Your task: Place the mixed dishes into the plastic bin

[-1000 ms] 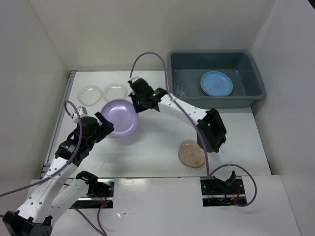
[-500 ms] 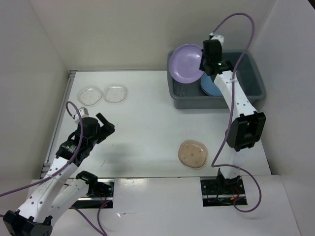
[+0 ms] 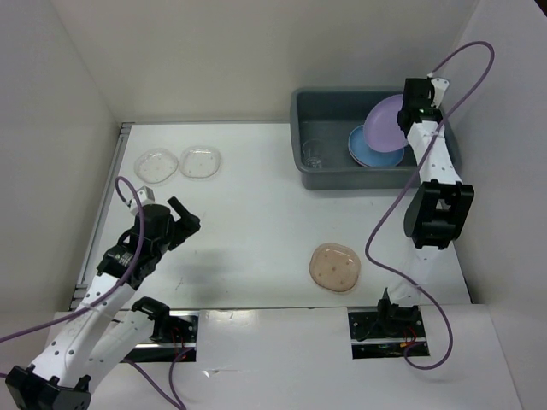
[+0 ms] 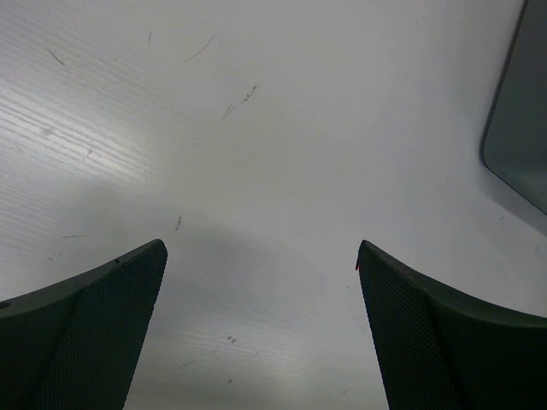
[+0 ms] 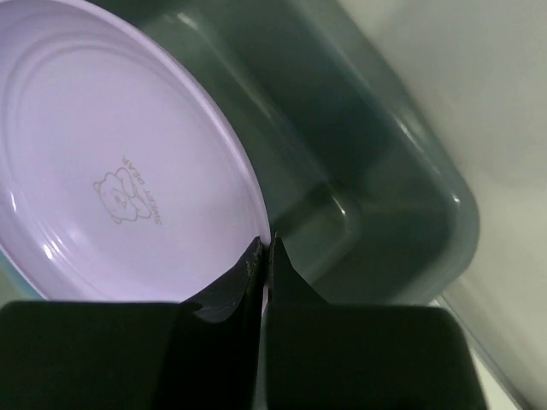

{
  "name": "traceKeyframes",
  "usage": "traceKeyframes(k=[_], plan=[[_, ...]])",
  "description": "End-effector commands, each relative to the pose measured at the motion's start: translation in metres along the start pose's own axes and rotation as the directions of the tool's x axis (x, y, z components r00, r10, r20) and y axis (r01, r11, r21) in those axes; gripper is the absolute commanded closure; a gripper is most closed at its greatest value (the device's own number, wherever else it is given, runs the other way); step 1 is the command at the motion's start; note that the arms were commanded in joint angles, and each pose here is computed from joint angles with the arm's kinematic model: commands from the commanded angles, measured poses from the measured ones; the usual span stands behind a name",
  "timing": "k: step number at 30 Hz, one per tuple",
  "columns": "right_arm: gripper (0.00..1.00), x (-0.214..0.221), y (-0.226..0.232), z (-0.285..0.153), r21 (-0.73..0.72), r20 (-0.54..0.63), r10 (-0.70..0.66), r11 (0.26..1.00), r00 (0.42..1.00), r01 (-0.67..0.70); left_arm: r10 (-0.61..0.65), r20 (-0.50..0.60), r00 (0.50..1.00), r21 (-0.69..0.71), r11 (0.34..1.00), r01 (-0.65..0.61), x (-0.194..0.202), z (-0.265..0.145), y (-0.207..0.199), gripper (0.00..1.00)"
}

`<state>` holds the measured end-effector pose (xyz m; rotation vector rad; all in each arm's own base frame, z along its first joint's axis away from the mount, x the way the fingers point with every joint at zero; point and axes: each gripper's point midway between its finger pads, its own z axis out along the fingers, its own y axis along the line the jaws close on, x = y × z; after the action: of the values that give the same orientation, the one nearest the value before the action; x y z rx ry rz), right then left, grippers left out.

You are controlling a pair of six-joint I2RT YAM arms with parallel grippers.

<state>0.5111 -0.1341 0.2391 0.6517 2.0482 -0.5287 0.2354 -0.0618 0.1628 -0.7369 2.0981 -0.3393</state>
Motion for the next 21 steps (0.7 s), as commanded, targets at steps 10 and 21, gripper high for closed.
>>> traceKeyframes(k=[10,21], plan=[[1.00,0.039,0.034,0.064,0.003,-0.086,-0.012,1.000,0.996,0.013,-0.015,0.005,1.000,0.016,1.000,0.015,-0.004,0.001,-0.007,0.01],[0.40,-0.015,0.043,0.009,-0.144,-0.004,0.035,0.989,0.999,-0.035,-0.006,0.005,1.000,0.016,1.000,0.006,-0.005,0.009,-0.011,0.01]])
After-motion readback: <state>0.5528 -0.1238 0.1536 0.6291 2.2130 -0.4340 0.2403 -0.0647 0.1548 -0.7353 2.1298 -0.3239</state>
